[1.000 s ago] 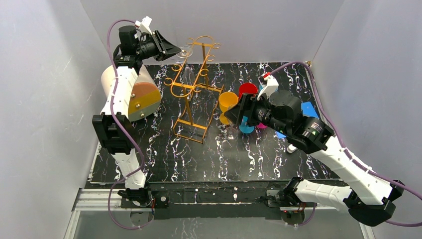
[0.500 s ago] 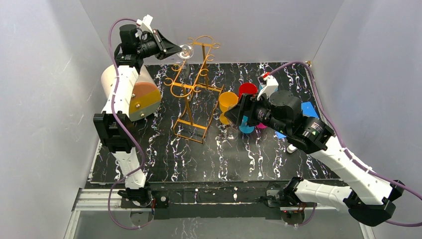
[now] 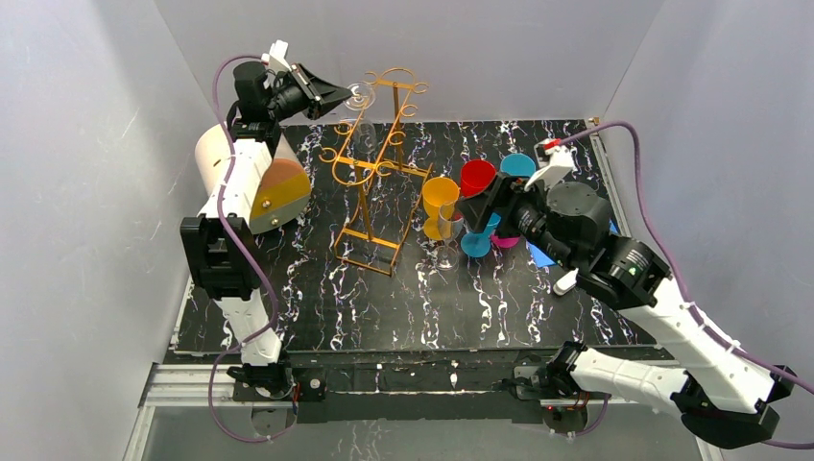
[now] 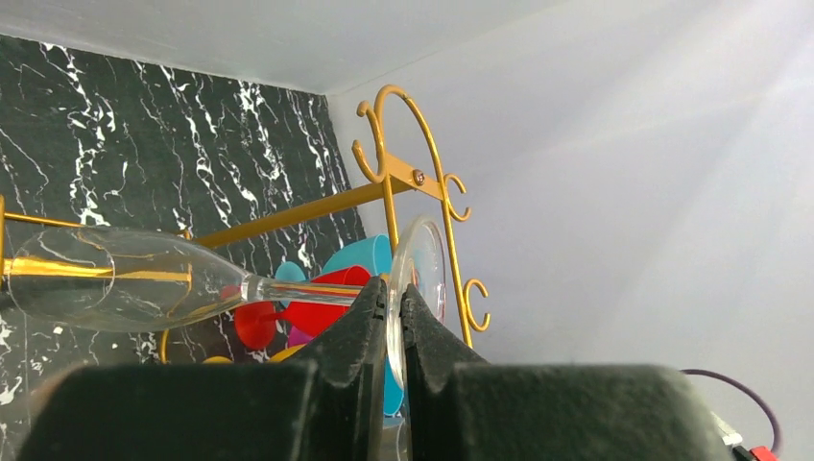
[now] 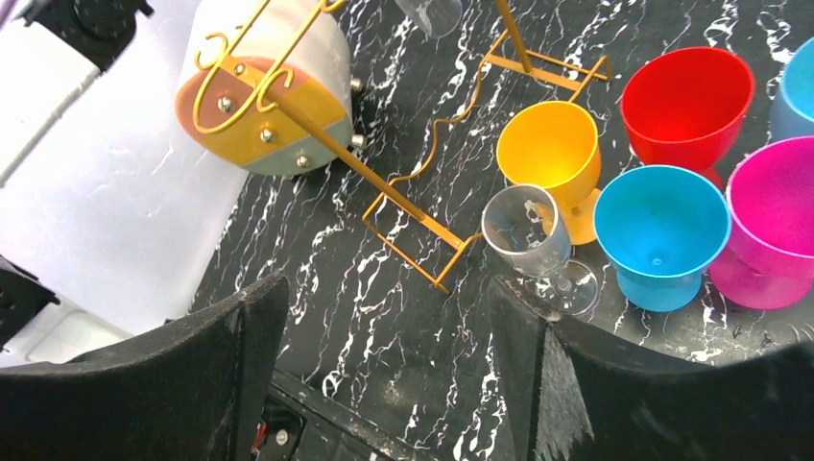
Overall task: Take the wine glass off the wine glass rack
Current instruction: Pick up the wine glass from the wine rack.
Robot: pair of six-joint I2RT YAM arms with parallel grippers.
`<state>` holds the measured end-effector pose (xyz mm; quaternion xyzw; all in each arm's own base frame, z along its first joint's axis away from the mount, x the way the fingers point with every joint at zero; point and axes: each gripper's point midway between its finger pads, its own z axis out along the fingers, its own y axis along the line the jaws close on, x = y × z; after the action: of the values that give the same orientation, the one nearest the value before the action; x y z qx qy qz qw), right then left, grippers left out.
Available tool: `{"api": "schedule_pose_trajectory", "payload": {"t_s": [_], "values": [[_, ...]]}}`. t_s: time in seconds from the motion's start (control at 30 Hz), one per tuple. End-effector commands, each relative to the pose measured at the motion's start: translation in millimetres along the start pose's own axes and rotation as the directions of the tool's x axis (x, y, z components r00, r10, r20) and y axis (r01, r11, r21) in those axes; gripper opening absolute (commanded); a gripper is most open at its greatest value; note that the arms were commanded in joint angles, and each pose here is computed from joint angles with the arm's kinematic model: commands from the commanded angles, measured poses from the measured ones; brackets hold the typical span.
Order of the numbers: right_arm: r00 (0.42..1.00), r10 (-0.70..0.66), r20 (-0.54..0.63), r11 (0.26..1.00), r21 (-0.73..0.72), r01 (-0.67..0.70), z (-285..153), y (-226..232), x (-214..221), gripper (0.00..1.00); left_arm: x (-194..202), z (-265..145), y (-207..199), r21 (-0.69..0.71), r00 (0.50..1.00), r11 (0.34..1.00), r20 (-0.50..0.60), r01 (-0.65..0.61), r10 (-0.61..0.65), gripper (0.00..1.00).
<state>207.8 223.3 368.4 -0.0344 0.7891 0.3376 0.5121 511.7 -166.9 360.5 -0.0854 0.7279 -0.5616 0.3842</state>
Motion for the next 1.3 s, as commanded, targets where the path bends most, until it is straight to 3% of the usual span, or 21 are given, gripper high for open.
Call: {"api": "schedule_pose_trajectory", "payload": {"t_s": [0.0, 0.1, 0.23, 0.53, 0.77, 0.97, 1.1, 1.2, 1.27], "values": [[0.985, 0.061, 0.164, 0.997, 0.027, -0.066, -15.4, -4.5, -36.9, 0.83, -17.7, -15.5, -45.0, 0.092, 0.996, 0.995, 0.089, -0.035, 0.027, 0.00], [0.977, 0.071, 0.200, 0.996, 0.041, -0.081, -19.9, -10.8, -40.5, 0.83, -22.7, -20.1, -39.6, 0.071, 0.995, 0.997, 0.099, -0.024, 0.016, 0.00], [0.974, 0.054, 0.220, 0.993, 0.094, -0.076, -22.1, -20.8, -44.2, 0.83, -22.2, -27.2, -22.8, -0.083, 0.992, 0.993, 0.088, -0.079, 0.086, 0.00], [0.983, -0.001, 0.181, 0.987, 0.160, -0.028, -15.2, -29.4, -38.5, 0.83, -47.8, -34.8, -44.1, 0.053, 0.987, 0.998, 0.158, -0.045, 0.036, 0.00], [0.984, 0.004, 0.180, 0.983, 0.178, -0.037, -14.3, -33.9, -35.5, 0.82, -51.8, -36.5, -31.5, 0.024, 0.985, 0.999, 0.170, -0.037, 0.033, 0.00], [0.987, -0.010, 0.162, 0.981, 0.192, -0.021, -12.0, -40.4, -25.2, 0.82, -57.0, -61.0, -47.4, -0.079, 0.961, 0.987, 0.227, -0.142, 0.157, 0.00], [0.990, -0.005, 0.141, 0.984, 0.176, -0.020, -9.3, -36.6, -21.6, 0.82, -57.4, -85.3, -85.8, -0.025, 0.941, 0.985, 0.292, -0.170, 0.170, 0.00], [0.996, -0.010, 0.087, 0.982, 0.189, -0.007, -5.4, -38.9, -9.6, 0.82, -60.6, -114.3, -99.4, -0.128, 0.899, 0.973, 0.375, -0.192, 0.227, 0.00], [0.998, -0.009, 0.057, 0.984, 0.181, -0.001, -3.0, -39.2, -0.2, 0.82, -55.2, -124.7, -109.9, -0.131, 0.896, 0.972, 0.381, -0.194, 0.230, 0.00]]}}
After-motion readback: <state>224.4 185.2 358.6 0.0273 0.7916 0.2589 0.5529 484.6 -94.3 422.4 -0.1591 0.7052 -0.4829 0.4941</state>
